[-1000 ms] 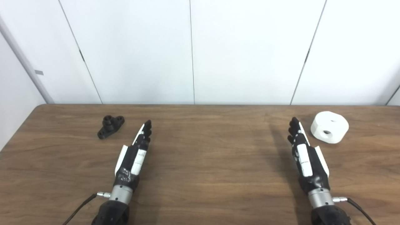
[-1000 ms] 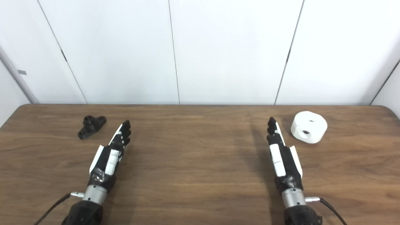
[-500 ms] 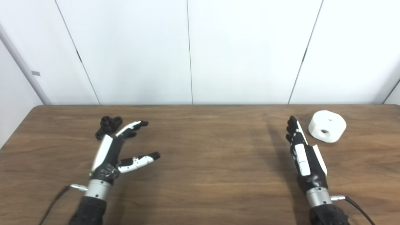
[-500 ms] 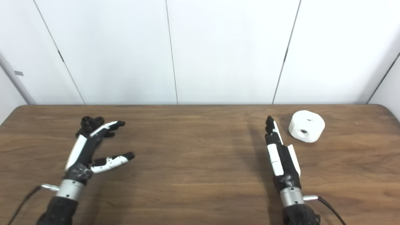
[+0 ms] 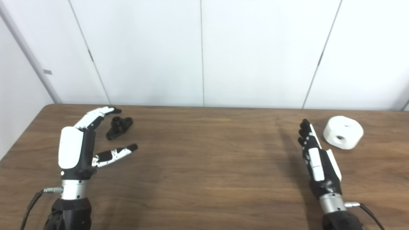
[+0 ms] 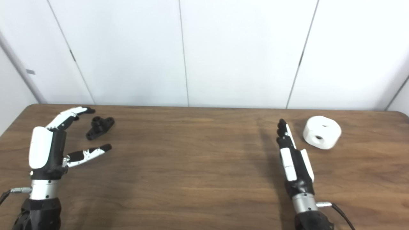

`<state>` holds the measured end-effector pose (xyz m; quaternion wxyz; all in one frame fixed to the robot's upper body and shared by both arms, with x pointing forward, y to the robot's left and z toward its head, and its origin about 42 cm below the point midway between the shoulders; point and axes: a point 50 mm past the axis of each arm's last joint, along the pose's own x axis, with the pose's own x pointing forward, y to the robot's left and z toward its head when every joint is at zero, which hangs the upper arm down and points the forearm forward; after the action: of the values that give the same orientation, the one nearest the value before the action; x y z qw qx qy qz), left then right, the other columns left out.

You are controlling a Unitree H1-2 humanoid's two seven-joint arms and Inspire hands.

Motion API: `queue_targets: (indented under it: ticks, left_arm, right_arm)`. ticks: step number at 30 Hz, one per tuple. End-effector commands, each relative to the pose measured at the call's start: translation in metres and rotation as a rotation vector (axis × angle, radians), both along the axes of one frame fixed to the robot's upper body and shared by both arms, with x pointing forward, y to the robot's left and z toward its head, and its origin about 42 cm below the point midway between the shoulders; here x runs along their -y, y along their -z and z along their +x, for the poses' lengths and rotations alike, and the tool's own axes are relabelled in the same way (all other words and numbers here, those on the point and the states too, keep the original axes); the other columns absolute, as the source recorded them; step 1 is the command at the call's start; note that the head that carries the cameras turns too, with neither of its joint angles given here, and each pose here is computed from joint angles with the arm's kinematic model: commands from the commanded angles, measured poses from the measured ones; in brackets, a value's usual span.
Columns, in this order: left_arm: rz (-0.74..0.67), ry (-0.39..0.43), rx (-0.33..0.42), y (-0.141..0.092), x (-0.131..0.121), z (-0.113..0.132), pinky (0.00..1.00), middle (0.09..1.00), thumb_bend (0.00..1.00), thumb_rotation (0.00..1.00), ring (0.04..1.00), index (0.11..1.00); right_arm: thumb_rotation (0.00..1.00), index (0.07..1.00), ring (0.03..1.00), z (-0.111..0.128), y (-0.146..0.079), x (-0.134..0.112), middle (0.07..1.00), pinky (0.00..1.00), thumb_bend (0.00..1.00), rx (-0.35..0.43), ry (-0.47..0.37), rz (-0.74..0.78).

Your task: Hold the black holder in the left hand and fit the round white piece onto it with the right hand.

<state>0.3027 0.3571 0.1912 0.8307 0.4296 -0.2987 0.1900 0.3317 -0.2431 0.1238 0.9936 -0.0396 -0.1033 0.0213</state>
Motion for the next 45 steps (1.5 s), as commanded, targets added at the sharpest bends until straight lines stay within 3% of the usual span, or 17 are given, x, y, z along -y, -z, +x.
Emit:
queue_targets:
  ticks: [1,10,16,21,29,45]
  left_arm:
    - [0.023,-0.042,0.07,-0.014,-0.02,0.003,0.7,0.777,0.89,0.18,0.789,0.73]
    - [-0.112,-0.134,-0.077,0.002,-0.066,0.016,0.82,0.87,0.84,0.25,0.869,0.826]
    - [-0.228,-0.196,-0.184,0.02,-0.079,0.023,0.87,0.921,0.85,0.32,0.917,0.877]
    - [-0.217,-0.213,-0.304,0.029,-0.092,0.03,0.88,0.939,0.86,0.36,0.931,0.907]
    - [-0.174,-0.205,-0.44,0.034,-0.107,0.036,0.84,0.936,0.89,0.35,0.922,0.894]
    - [-0.164,-0.181,-0.576,0.039,-0.114,0.05,0.85,0.919,0.91,0.34,0.918,0.85]
  right_arm:
    - [1.0,1.0,1.0,-0.003,0.011,0.007,1.0,1.0,0.54,-0.02,-0.003,0.0]
    - [1.0,1.0,1.0,-0.002,0.01,0.013,1.0,1.0,0.53,-0.035,-0.007,0.007]
    - [1.0,1.0,1.0,-0.001,0.01,0.018,1.0,1.0,0.54,-0.028,0.002,-0.005]
    - [1.0,1.0,1.0,0.0,0.007,0.019,1.0,1.0,0.54,-0.025,0.02,-0.005]
    - [1.0,1.0,1.0,0.001,0.007,0.021,1.0,1.0,0.56,-0.016,0.01,0.006]
    - [1.0,1.0,1.0,0.0,0.001,0.015,1.0,1.0,0.55,-0.027,0.001,0.009]
